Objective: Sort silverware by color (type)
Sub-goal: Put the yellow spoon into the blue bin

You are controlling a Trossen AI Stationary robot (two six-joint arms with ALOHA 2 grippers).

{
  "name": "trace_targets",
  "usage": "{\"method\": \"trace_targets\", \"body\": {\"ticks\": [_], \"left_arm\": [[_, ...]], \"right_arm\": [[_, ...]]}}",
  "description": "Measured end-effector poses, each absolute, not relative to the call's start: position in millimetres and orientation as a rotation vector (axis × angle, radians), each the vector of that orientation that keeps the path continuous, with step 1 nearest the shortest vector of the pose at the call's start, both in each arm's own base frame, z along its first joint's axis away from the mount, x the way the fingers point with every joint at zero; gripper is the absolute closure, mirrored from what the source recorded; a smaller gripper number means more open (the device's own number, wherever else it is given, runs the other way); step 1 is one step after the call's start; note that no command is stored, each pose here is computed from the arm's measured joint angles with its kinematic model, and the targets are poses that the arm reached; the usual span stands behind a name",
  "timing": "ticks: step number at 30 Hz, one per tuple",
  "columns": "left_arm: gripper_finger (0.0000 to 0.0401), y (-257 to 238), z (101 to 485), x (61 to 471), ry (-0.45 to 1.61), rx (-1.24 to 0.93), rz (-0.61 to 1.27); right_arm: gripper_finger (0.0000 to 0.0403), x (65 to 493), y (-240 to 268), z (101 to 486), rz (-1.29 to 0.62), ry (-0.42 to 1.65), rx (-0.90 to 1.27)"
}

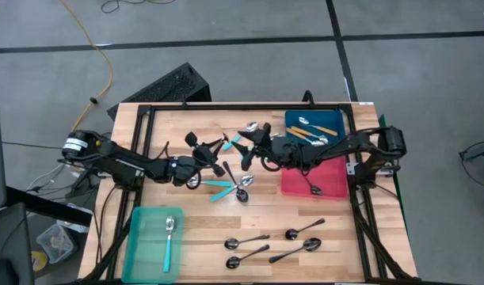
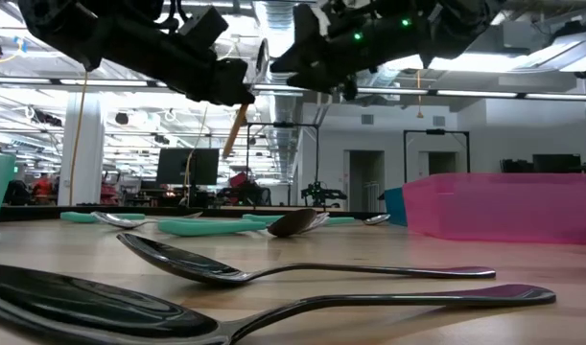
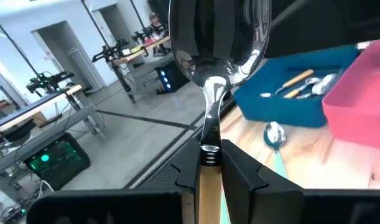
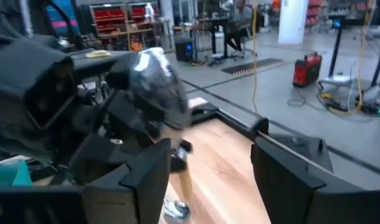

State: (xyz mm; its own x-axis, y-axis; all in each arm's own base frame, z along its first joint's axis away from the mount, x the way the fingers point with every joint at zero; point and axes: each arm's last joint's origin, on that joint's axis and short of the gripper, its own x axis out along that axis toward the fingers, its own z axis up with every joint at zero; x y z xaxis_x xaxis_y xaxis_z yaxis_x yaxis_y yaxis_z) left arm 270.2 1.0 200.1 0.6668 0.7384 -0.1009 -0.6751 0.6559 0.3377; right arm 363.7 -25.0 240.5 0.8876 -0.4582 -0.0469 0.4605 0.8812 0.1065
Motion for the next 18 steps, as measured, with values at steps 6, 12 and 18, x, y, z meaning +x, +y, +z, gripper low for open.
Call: {"method": "trace_targets", "body": {"ticks": [6,12,18], "left_arm": [[0.0377,1.3,202.0,269.7,0.233,0.291,0.825],[0.0377,1.3,202.2,269.7,0.232,0.29,0.827],[0.0377,1.5,201.7,269.4,0.237,0.292,0.837]], "right_arm": [[0.0124,385.2,-14.1,240.8,-0.446,0.05,-0.005],[0.0101,399.5,-11.9,251.0,-0.462,0.043,-0.045],[0.01,401.8,-12.3,256.8,-0.503,0.073,-0.075]]}}
